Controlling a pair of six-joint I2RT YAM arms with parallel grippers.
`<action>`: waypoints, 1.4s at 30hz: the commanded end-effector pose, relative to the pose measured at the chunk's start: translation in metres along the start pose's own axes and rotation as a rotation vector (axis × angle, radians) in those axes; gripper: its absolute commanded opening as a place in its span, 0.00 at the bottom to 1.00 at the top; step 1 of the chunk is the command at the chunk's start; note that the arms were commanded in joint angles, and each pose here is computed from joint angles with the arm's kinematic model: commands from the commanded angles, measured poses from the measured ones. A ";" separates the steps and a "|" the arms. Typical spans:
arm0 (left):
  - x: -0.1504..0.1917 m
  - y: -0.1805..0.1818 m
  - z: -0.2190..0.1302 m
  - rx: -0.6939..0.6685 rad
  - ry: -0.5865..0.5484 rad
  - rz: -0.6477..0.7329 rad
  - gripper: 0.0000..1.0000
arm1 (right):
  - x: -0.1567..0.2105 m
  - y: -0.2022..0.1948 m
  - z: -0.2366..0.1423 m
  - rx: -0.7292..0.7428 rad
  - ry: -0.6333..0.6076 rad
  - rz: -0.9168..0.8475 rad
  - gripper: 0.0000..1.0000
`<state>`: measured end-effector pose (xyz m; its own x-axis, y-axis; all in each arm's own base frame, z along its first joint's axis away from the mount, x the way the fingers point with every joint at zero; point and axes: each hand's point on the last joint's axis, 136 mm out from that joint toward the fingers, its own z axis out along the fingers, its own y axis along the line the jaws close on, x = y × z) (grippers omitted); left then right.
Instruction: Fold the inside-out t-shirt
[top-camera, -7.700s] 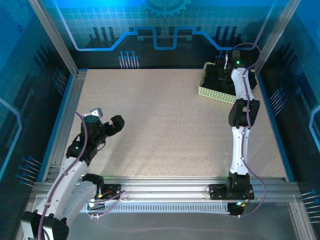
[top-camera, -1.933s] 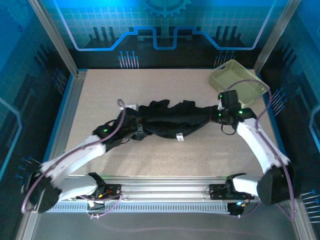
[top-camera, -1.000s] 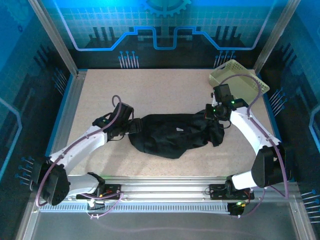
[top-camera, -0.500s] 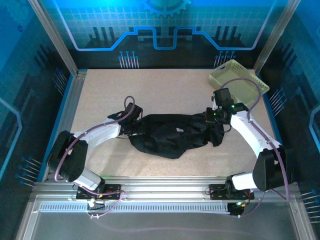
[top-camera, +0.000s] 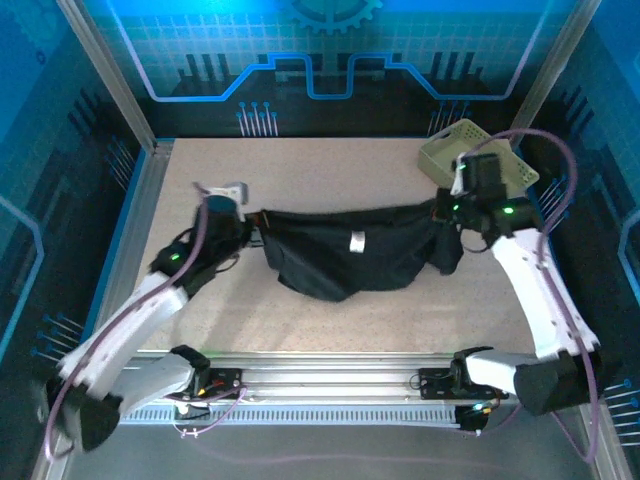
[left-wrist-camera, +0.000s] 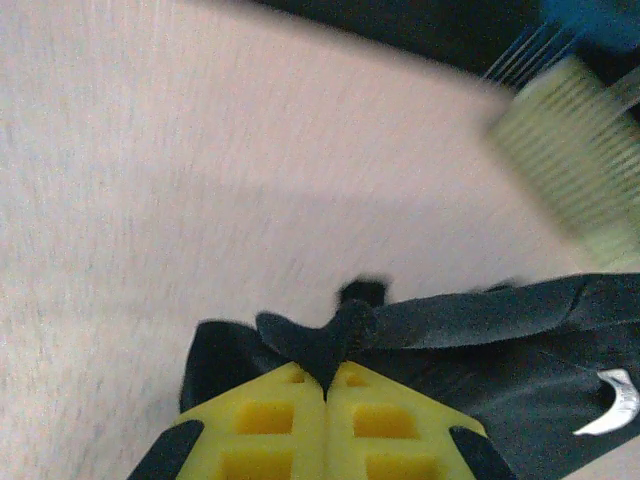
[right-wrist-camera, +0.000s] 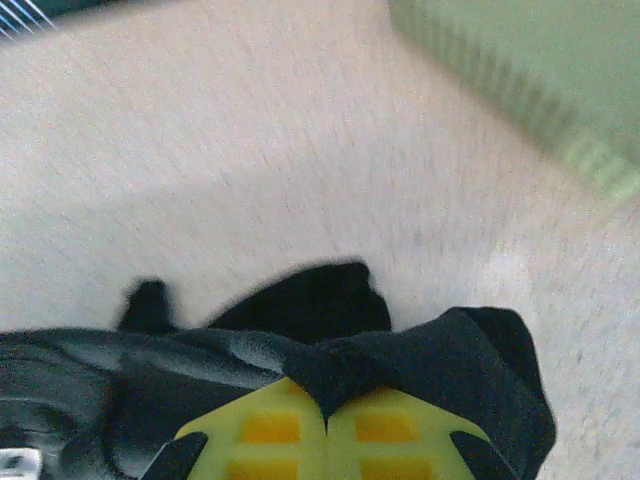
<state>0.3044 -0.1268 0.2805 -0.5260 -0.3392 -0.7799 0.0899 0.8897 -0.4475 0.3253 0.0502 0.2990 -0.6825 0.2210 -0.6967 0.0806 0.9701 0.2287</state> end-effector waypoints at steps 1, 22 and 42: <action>-0.075 -0.026 -0.072 0.096 -0.278 0.017 0.00 | -0.052 0.013 -0.096 -0.079 -0.222 -0.008 0.00; -0.099 0.008 -0.038 -0.248 -0.133 0.037 0.00 | -0.060 0.054 -0.066 -0.256 -0.167 0.033 0.00; -0.185 -0.077 -0.288 0.380 -0.797 0.004 0.00 | -0.108 0.076 -0.340 -0.507 -0.832 -0.154 0.00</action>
<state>0.1749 -0.0513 0.5517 0.1087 -0.5545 -0.8251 0.3811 0.7898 -0.4806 0.1725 0.0691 0.5982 -0.0126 0.2904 -0.9568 -0.4004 0.8754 0.2710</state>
